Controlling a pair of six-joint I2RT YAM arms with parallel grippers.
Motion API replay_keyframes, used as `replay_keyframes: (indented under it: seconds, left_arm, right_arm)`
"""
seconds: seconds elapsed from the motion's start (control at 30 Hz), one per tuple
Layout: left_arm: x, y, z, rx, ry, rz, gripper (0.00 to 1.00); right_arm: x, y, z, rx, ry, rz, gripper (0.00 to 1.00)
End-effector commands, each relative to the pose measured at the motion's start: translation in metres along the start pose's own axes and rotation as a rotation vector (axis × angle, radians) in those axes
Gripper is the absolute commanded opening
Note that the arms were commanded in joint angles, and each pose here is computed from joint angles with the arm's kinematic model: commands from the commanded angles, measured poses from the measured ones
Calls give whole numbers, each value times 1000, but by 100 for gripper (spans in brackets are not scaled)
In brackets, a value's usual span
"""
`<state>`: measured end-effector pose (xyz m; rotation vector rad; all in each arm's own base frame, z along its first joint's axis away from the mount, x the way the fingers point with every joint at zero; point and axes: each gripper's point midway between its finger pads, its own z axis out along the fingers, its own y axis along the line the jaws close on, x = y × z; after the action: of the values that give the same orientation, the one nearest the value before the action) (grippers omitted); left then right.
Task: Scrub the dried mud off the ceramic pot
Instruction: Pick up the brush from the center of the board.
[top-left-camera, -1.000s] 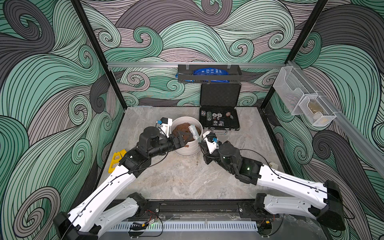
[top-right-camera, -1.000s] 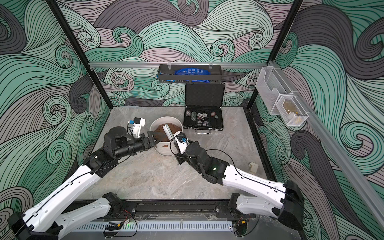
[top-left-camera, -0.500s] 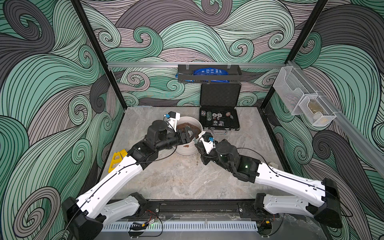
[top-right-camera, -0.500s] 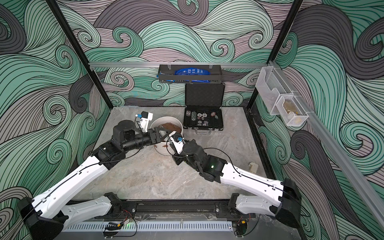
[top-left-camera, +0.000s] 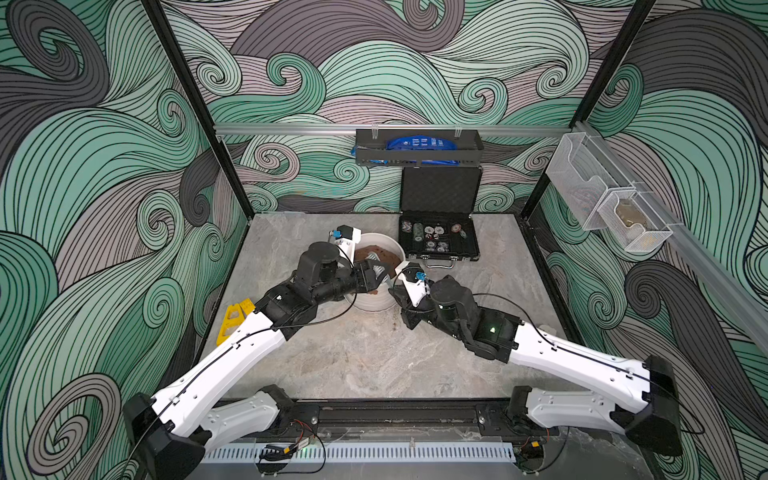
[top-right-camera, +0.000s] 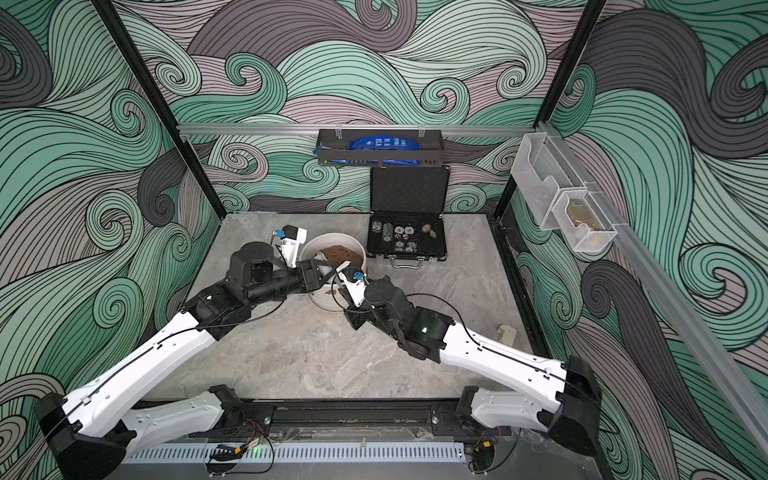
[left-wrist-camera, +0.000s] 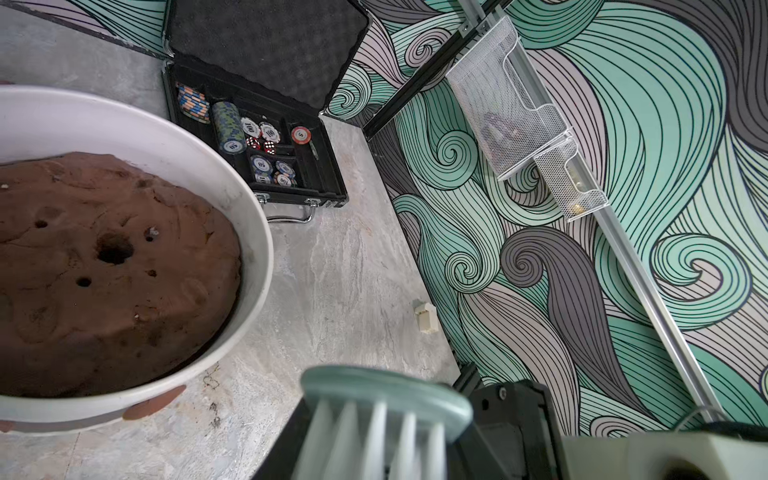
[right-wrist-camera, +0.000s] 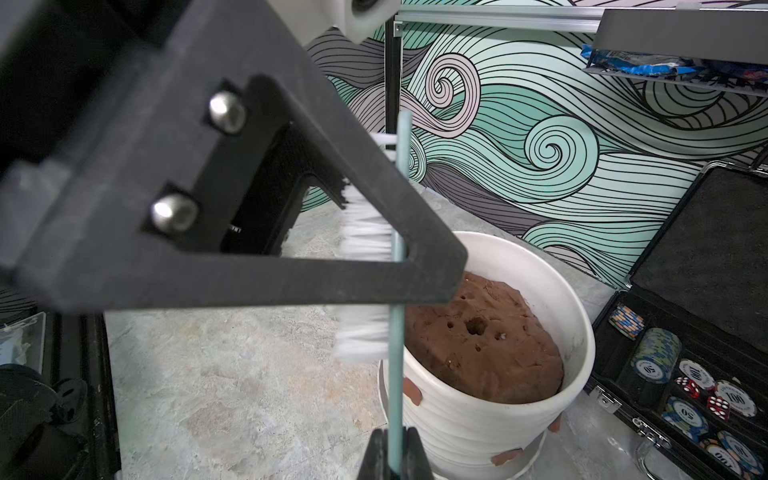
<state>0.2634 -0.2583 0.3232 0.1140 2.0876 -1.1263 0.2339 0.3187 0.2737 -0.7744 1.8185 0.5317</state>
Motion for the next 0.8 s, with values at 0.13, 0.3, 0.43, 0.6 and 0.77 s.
replay_keyframes:
  seconds: [0.13,0.3,0.43,0.6,0.77]
  left_arm:
    - [-19,-20,-6,63,-73,42,23]
    - [-20,-25,-3,93,-69,12,22]
    - [-21,-29,-2,112,-67,9,22]
    - [-22,-32,-2,129,-65,29,22]
    - [-23,-31,-1,136,-62,68,22]
  right_arm:
    - [4,4,0,-34,5,3,0]
    - [7,3,-1,-35,2,9,6]
    - [9,0,-2,-31,1,19,19]
    - [8,-1,-3,-46,-6,31,29]
    - [-4,0,-9,-99,-56,66,39]
